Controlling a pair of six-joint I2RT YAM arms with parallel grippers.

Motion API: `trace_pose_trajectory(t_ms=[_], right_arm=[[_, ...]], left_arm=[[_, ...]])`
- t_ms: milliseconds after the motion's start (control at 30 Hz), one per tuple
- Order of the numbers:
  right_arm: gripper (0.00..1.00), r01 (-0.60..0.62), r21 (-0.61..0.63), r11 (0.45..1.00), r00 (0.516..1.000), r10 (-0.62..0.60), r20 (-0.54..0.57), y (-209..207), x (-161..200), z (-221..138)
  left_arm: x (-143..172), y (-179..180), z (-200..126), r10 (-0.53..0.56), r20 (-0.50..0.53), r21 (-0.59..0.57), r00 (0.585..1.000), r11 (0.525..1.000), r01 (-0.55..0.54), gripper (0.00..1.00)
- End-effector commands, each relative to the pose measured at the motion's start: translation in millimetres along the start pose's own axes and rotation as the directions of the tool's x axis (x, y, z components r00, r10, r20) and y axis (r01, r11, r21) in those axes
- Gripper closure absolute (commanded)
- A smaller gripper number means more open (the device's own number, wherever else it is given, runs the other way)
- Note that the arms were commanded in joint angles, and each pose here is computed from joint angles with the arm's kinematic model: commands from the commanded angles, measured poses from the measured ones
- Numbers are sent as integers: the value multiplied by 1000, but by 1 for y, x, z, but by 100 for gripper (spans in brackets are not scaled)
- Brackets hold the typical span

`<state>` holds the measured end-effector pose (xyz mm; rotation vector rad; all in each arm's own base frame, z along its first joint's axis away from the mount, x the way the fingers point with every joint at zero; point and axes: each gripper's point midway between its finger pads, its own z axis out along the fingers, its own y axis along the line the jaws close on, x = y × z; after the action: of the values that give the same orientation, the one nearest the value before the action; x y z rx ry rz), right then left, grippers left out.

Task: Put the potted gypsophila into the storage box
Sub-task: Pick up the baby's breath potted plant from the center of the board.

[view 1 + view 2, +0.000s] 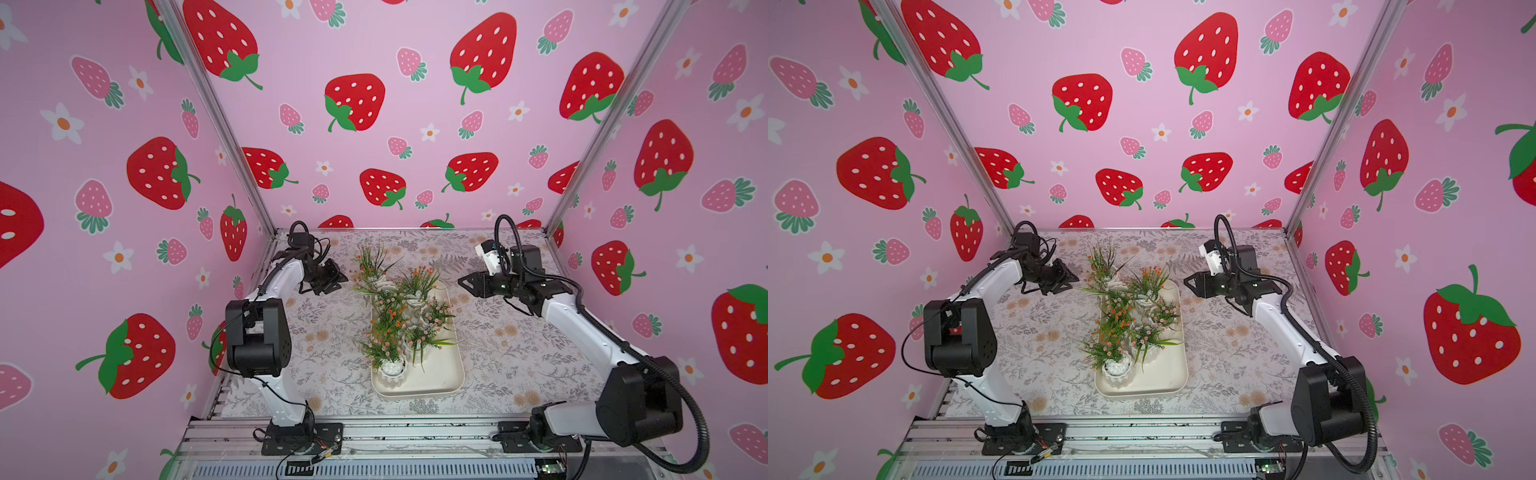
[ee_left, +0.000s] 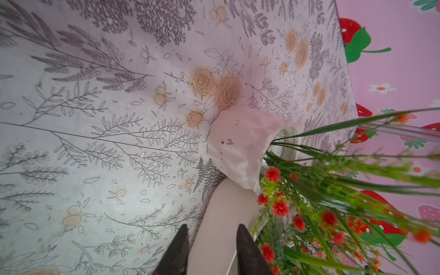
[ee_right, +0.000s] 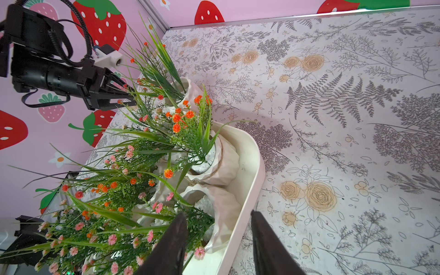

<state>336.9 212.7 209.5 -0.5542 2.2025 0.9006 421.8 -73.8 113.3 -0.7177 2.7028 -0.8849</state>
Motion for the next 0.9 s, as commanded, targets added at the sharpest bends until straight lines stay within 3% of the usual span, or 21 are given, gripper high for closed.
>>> trace_pose_trajectory(t_ms=[0, 433, 867], right_arm=[[54, 21, -23, 1000, 1000, -21, 4, 5, -1, -4], [54, 30, -27, 999, 999, -30, 22, 10, -2, -12], [54, 26, -22, 999, 1000, -25, 17, 7, 3, -13]], left_arm=[[0, -16, 3, -4, -15, 33, 1000, 999, 5, 63], [-6, -48, 29, 23, -39, 57, 999, 998, -20, 64], [-9, -48, 43, 34, -39, 25, 999, 999, -33, 66]])
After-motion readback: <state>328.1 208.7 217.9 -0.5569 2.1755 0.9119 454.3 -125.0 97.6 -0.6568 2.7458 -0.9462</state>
